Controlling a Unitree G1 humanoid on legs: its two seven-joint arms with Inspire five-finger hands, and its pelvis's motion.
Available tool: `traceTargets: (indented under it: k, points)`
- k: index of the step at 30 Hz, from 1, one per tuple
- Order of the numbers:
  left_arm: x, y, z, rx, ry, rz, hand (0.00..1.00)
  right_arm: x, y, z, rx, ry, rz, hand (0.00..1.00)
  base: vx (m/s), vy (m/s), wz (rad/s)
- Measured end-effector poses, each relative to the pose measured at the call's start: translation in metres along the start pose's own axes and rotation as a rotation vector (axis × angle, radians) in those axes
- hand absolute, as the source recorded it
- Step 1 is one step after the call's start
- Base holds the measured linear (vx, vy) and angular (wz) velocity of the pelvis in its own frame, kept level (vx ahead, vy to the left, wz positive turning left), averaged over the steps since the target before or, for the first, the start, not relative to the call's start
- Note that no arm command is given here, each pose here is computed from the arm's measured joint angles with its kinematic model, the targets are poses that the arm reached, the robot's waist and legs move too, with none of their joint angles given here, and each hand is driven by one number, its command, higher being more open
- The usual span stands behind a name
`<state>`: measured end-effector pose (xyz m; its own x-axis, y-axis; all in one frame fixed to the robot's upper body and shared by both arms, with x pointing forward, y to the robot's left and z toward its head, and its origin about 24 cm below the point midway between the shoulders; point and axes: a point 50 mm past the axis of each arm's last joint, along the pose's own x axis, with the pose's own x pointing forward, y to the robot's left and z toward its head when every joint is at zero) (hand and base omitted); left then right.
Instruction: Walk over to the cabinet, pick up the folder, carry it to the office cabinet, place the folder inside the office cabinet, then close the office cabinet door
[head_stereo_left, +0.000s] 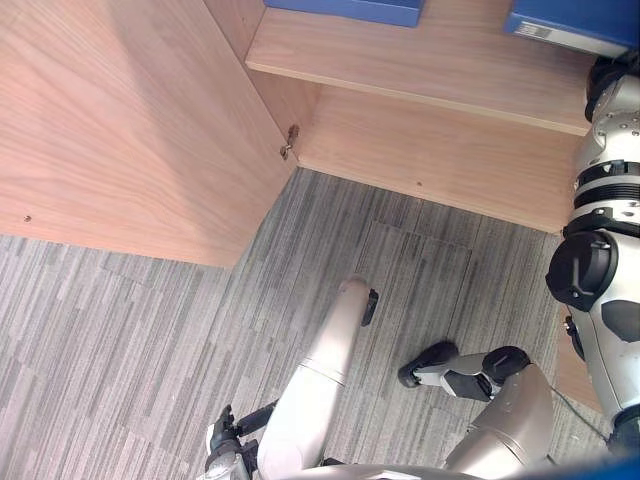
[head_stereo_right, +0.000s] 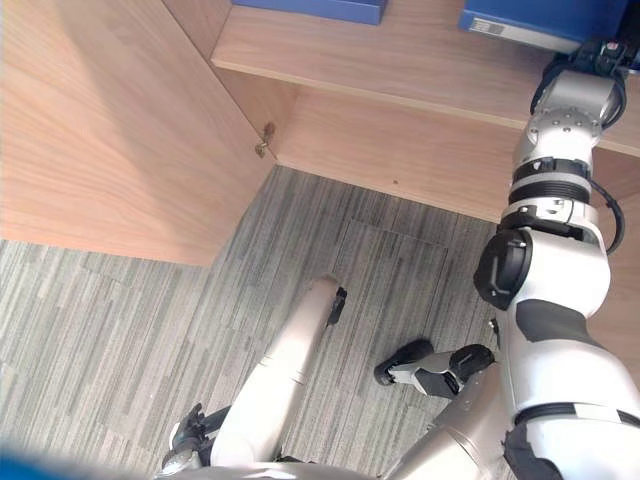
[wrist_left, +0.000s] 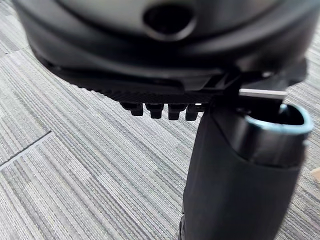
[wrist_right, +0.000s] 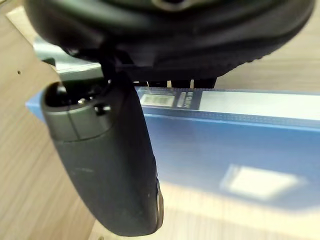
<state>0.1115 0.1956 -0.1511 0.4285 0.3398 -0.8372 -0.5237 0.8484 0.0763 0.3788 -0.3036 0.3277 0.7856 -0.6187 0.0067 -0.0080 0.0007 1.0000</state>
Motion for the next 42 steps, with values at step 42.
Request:
traceTargets:
  k: [42]
  points:
    - [0.006, 0.005, 0.021, 0.128, -0.082, -0.151, 1.0, 0.0, -0.06, -0.041, -1.798, 0.21, 0.615, 1.0, 0.01, -0.012, -0.02]
